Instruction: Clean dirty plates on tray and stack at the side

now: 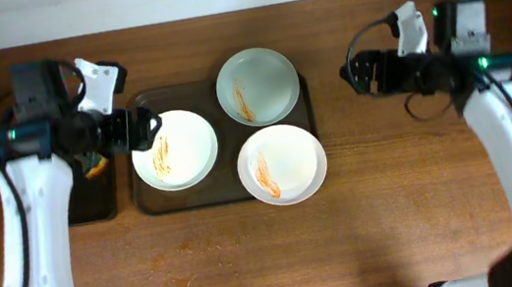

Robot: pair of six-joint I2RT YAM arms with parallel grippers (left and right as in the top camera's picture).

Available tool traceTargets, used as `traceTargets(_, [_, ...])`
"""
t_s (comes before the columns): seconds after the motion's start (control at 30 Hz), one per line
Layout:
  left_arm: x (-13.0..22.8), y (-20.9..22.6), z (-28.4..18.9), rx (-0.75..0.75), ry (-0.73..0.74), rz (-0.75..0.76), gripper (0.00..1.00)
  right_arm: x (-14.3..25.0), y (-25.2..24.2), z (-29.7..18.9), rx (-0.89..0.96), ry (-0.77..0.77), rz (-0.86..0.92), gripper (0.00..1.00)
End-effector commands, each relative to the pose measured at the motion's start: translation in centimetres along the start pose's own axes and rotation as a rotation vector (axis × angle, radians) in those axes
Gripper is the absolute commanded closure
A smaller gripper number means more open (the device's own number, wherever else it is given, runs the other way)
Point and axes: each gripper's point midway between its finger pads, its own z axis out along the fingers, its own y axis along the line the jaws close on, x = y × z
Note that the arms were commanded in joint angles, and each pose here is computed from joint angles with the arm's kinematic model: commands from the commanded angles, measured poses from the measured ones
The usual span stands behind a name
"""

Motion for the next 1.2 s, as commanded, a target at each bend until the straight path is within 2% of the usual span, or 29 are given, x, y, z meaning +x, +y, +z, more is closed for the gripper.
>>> traceTargets(0.0, [-0.1,-0.7,2.7,0.129,0.058,-0.053,0.00,-2.1,-0.1,1.4,-0.017,-0.005,-0.027,0.02])
traceTargets(0.1, [1.8,-0.6,4.8,0.168,0.154,-0.148,0.01,-3.0,-0.7,3.1,-0.028,-0.022,-0.035,0.02])
traceTargets(0.17, [1.8,-0.1,5.6,0.161,0.161,-0.149,0.01,-2.9,0.3,4.2,-0.036,-0.020,-0.049,0.02])
traceTargets(0.23, [1.9,1.2,6.3,0.094,0.168,-0.196,0.01,-2.5,1.5,5.5,0.044,-0.015,-0.055,0.02])
traceTargets(0.27, [2.4,3.0,6.4,-0.020,0.190,-0.287,0.01,-2.2,2.3,6.2,0.088,-0.014,-0.069,0.02])
traceTargets(0.37, [4.4,10.2,3.6,-0.509,0.201,-0.586,0.01,-1.1,7.0,8.3,0.147,-0.025,-0.130,0.01])
traceTargets(0.4, [4.4,11.1,2.8,-0.560,0.185,-0.623,0.01,-0.7,8.8,9.0,0.147,-0.029,-0.145,0.00])
traceTargets(0.5, [4.2,12.8,1.7,-0.591,0.148,-0.677,0.01,0.6,12.8,11.4,0.110,-0.021,-0.166,0.04])
traceTargets(0.63, [5.9,16.3,-0.3,-0.642,0.127,-0.799,0.01,3.3,16.9,16.7,0.094,0.112,-0.230,0.10])
traceTargets(0.73, [6.6,17.5,-1.0,-0.657,0.122,-0.830,0.01,4.7,17.9,20.0,0.126,0.223,-0.245,0.15])
traceTargets(0.87, [6.6,17.5,-1.1,-0.658,0.122,-0.833,0.01,8.2,16.9,24.0,0.161,0.338,-0.194,0.40])
traceTargets(0.9, [6.6,17.5,-1.1,-0.658,0.122,-0.833,0.01,9.1,16.6,24.8,0.161,0.363,-0.179,0.44])
traceTargets(1.17, [6.4,17.6,-1.0,-0.656,0.111,-0.832,0.01,13.3,17.1,28.1,0.148,0.435,-0.203,0.50])
